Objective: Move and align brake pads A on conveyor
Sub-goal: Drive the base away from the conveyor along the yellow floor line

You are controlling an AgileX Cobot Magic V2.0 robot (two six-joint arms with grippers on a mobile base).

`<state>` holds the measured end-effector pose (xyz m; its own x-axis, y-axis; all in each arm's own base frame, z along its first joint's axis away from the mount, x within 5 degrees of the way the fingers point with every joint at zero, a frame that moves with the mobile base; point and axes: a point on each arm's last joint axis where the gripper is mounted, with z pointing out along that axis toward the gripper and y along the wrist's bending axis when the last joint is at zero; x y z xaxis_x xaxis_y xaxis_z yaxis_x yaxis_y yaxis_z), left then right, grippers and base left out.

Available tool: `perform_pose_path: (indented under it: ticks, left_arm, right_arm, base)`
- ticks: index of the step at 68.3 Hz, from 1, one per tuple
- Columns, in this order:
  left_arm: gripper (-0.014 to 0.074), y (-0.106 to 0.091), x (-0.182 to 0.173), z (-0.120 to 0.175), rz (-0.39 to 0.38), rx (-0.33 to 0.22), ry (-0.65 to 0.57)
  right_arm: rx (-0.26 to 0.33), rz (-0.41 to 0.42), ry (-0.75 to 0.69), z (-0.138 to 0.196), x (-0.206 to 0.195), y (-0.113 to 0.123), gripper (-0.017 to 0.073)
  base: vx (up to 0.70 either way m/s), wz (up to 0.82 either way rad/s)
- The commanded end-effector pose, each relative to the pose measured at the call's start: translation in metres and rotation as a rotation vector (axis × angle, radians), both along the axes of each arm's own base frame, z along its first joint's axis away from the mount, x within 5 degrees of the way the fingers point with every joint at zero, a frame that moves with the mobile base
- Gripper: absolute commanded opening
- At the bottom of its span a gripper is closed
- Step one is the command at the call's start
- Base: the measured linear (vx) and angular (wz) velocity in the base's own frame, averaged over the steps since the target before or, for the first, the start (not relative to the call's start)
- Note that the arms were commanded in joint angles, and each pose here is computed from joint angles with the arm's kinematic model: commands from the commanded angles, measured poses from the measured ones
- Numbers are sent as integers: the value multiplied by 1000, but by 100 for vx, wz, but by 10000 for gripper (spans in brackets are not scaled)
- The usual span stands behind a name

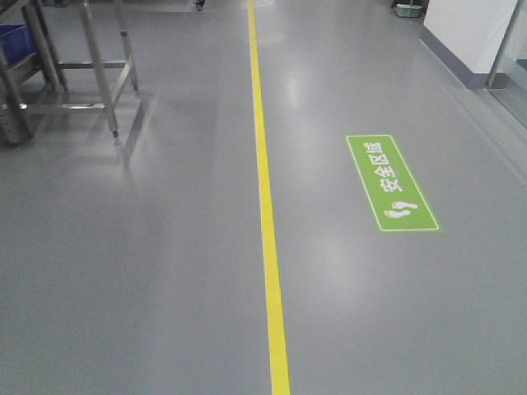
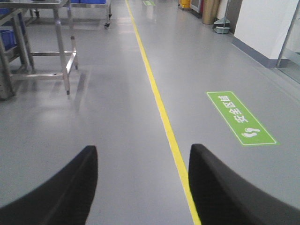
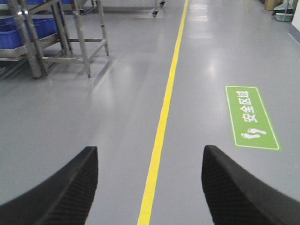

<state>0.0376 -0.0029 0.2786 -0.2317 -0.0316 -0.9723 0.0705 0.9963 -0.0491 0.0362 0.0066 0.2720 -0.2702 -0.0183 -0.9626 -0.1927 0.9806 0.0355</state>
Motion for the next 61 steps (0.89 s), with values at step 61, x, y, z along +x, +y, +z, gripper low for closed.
perform_pose_path:
  ticks: [61]
  left_arm:
    - [422, -1, 1, 14, -6, -17, -88]
  right_arm:
    - [-4, 0, -84, 13, 2, 0, 466]
  base:
    - [71, -3]
